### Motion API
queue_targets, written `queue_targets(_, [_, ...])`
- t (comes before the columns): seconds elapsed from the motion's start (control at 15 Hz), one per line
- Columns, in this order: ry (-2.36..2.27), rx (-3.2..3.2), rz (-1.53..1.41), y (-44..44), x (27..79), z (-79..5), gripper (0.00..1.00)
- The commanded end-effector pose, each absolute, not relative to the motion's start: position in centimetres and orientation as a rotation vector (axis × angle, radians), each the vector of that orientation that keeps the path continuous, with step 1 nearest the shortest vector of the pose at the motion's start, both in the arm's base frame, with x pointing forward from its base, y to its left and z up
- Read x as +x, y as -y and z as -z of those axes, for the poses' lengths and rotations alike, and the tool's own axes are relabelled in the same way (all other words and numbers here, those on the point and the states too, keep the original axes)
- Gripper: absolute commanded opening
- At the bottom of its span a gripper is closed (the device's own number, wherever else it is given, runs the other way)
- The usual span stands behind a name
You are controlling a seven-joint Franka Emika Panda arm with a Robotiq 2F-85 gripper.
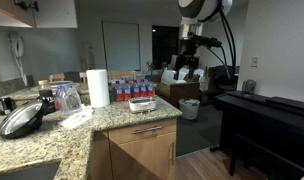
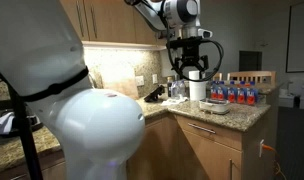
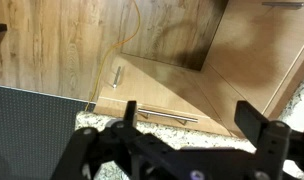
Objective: Open the drawer
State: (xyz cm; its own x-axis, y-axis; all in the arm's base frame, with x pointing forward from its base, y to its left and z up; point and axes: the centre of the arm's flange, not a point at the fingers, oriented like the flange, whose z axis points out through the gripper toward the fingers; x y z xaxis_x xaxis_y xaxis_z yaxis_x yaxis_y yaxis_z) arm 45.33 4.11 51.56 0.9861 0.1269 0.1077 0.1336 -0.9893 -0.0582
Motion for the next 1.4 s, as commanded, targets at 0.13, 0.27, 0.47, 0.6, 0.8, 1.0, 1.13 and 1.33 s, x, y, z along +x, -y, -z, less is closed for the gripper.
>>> queue_targets(0.13, [0.201, -3.066, 0.160, -4.1, 45.3, -51.6, 1.00])
queue_targets(0.27, [0.201, -3.066, 0.160, -4.1, 45.3, -51.6, 1.00])
queue_targets(0.47, [0.201, -3.066, 0.160, -4.1, 45.3, -51.6, 1.00])
queue_targets(0.6, [0.201, -3.066, 0.160, -4.1, 45.3, -51.6, 1.00])
queue_targets(0.8, [0.202, -3.070, 0.159, -4.2, 45.8, -51.8, 1.00])
queue_targets(1.0, [0.265, -3.089, 0.140, -3.9, 47.2, -52.6, 1.00])
queue_targets(1.13, [0.333, -3.101, 0.102, -3.0, 48.9, -52.8, 1.00])
queue_targets(1.33, [0.435, -3.093, 0.011, -1.4, 50.8, -52.7, 1.00])
